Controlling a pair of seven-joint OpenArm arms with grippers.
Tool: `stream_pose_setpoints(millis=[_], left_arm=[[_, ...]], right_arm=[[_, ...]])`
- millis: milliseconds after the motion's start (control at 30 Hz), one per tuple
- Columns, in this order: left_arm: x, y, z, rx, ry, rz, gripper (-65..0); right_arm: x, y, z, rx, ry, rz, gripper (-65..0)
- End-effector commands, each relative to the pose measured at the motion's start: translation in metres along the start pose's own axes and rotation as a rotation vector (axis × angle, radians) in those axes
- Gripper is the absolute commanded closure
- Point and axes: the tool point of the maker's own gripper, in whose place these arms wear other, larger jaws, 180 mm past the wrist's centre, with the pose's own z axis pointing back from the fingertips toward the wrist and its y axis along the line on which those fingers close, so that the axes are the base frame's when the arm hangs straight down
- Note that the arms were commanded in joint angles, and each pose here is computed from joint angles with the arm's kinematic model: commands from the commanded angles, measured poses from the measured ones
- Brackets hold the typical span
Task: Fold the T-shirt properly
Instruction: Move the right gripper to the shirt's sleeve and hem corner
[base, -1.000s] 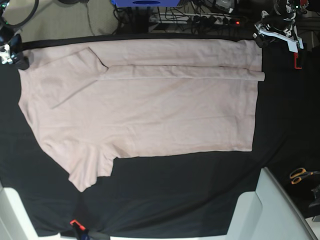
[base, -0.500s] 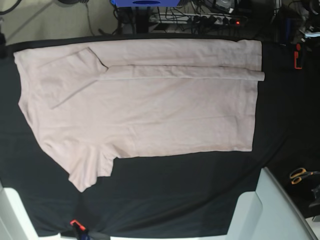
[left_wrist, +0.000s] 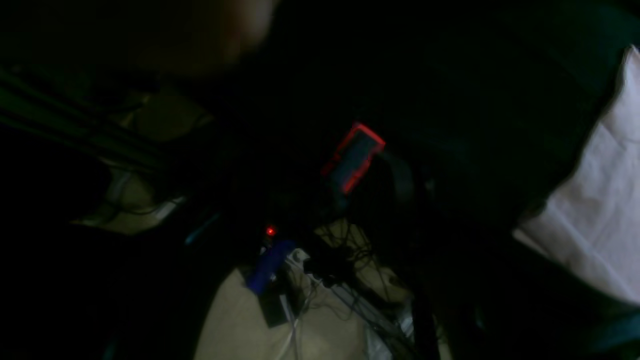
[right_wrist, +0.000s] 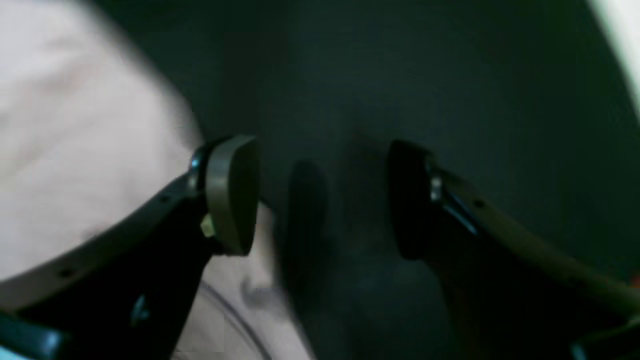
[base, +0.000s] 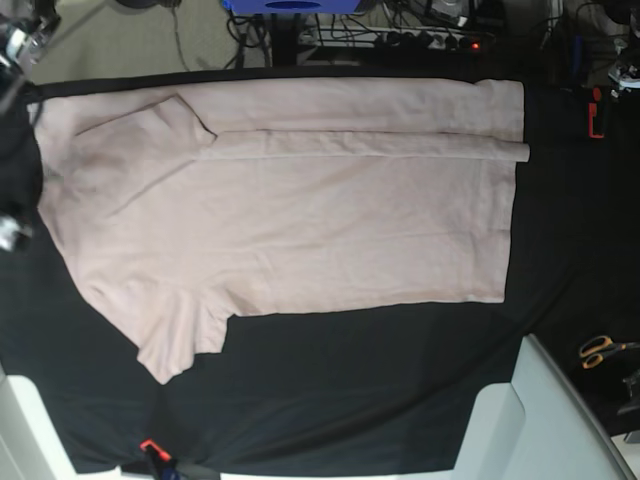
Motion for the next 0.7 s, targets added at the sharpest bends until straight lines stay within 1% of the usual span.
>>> stream_pose_setpoints(millis=[0, 67, 133, 300, 367, 467, 533, 567, 600, 667], left_arm=[[0.009, -0.002, 0.002, -0.011, -0.023, -0.020, -31.3], [0.007, -0.004, 0.001, -0.018, -0.015, -0.023, -31.3], [0.004, -0.007, 0.001, -0.022, -0.011, -0.019, -31.3], [0.001, -0.008, 0.001, -0.023, -0.010, -0.007, -31.3], [0.001, -0.008, 0.001, -0.023, -0.010, -0.007, -31.3], [0.001, -0.008, 0.001, -0.023, -0.010, -0.007, -31.3], [0.001, -0.008, 0.001, -0.023, -0.010, -0.007, -31.3], [0.000, -0.008, 0.001, -0.023, -0.009, -0.006, -31.3], [0.000, -0.009, 0.001, -0.024, -0.010, -0.004, -31.3], [-0.002, -0.009, 0.001, -0.023, -0.008, 0.000, -31.3]], right_arm=[[0.025, 0.000, 0.000, -0.010, -0.054, 0.045, -37.7], [0.030, 0.018, -0.013, 0.005, -0.049, 0.093, -37.7], [0.034, 0.033, -0.025, 0.026, -0.038, 0.106, -37.7], [0.042, 0.054, -0.047, 0.088, -0.028, 0.030, -37.7], [0.045, 0.049, -0.050, 0.086, -0.029, 0.009, -37.7], [0.053, 0.052, -0.054, 0.100, -0.041, -0.021, -37.7], [0.050, 0.054, -0.058, 0.105, -0.032, -0.040, -37.8], [0.046, 0.050, -0.059, 0.088, -0.022, -0.051, -37.8], [0.042, 0.050, -0.060, 0.082, -0.009, -0.050, -38.0], [0.033, 0.058, -0.063, 0.087, 0.021, -0.006, -38.0]])
